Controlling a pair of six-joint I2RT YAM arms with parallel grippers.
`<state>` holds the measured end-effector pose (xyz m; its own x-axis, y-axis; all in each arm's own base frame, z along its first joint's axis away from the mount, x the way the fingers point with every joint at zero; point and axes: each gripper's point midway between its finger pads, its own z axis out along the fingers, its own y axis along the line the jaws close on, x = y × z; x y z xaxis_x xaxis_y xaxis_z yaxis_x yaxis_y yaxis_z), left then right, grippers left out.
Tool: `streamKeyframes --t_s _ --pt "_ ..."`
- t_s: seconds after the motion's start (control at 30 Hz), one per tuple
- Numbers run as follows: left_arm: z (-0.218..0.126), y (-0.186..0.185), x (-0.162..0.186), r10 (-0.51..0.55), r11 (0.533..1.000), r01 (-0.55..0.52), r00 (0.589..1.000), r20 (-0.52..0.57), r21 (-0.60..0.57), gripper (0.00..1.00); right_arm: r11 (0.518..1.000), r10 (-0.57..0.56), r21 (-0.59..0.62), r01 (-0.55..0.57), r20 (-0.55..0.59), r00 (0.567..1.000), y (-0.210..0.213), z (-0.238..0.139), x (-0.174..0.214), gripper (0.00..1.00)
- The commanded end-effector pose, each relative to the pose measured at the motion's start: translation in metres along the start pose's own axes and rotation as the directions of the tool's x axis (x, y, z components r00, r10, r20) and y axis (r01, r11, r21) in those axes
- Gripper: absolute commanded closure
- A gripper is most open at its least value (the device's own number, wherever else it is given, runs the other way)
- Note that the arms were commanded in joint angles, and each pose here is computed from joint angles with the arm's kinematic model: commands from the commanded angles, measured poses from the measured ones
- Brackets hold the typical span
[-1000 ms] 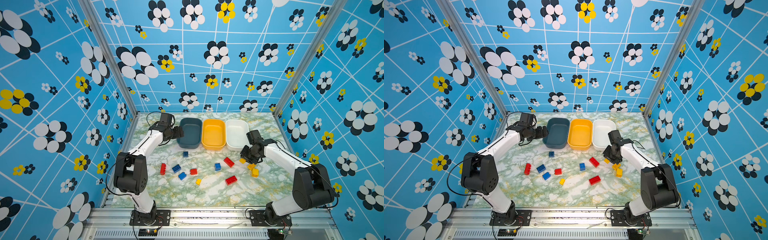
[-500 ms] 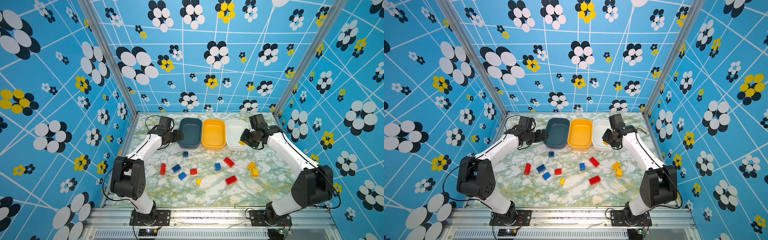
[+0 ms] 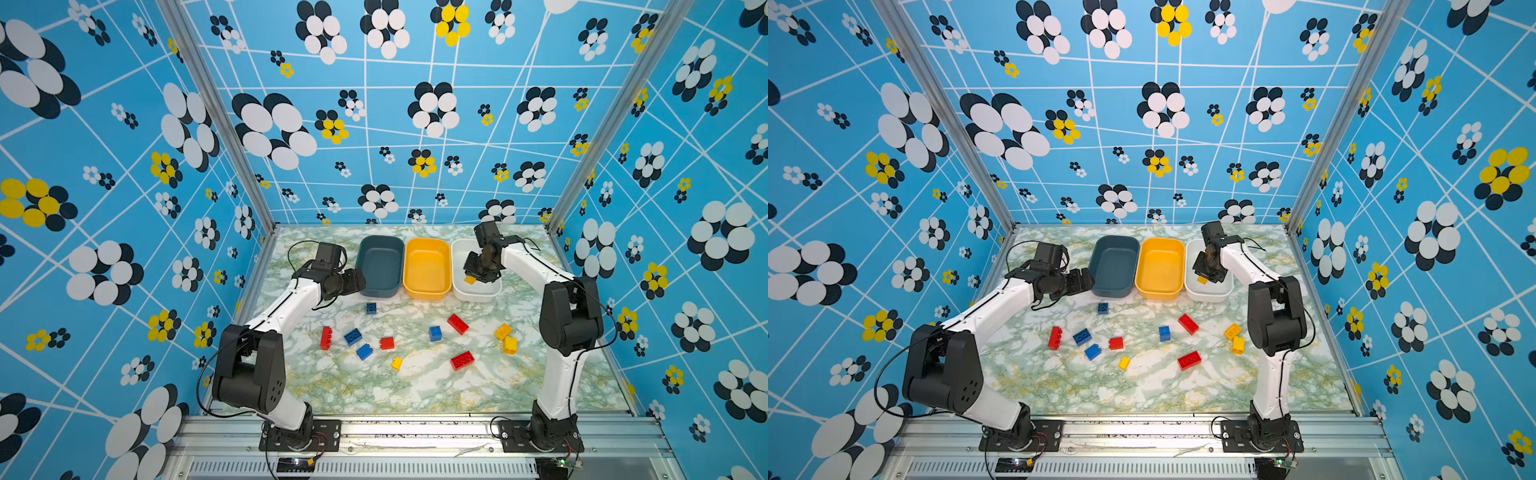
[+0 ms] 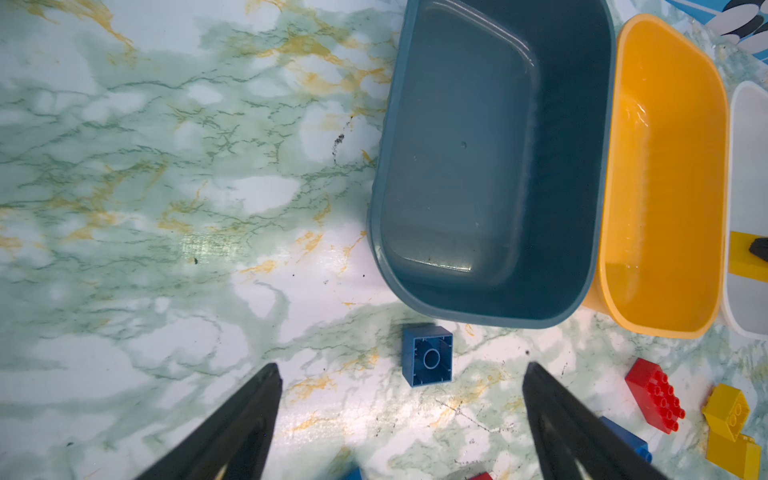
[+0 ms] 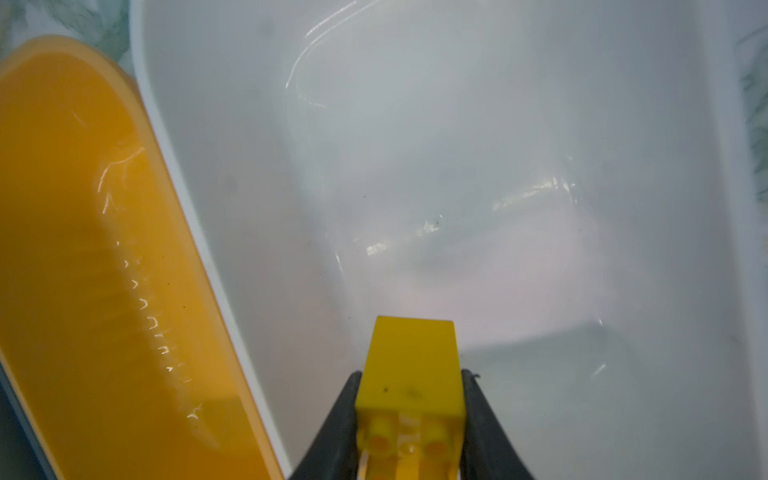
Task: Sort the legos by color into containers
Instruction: 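Carry the yellow brick with the right gripper and drop it into the white bin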
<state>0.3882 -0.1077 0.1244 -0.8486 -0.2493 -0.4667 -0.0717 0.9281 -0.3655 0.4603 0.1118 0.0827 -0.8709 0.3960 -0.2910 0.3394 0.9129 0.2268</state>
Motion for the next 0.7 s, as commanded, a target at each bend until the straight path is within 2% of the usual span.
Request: streamKeyframes --t_s 0.0,0.17,0.3,0.67 --pt "-0.007 -0.001 0.005 -0.002 1.000 0.002 1.000 0.002 0.000 0.08 1.000 -0.017 0.004 0.017 -0.006 1.000 0.000 -0.004 -0.004 0.67" --pt "-0.005 0.003 0.014 0.007 1.000 -0.008 1.000 -0.024 -0.023 0.08 1.000 -0.019 0.011 0.019 -0.012 1.000 -0.004 -0.004 0.001 0.53" --pt "-0.005 0.002 0.018 0.021 0.999 -0.022 0.999 -0.035 -0.035 0.08 1.000 -0.022 0.009 0.022 -0.007 1.000 -0.005 -0.009 0.002 0.47" --pt "-0.006 0.001 0.042 0.092 0.988 -0.103 0.990 -0.103 -0.112 0.09 0.999 -0.037 -0.011 0.037 0.022 0.999 -0.007 -0.036 0.006 0.40"
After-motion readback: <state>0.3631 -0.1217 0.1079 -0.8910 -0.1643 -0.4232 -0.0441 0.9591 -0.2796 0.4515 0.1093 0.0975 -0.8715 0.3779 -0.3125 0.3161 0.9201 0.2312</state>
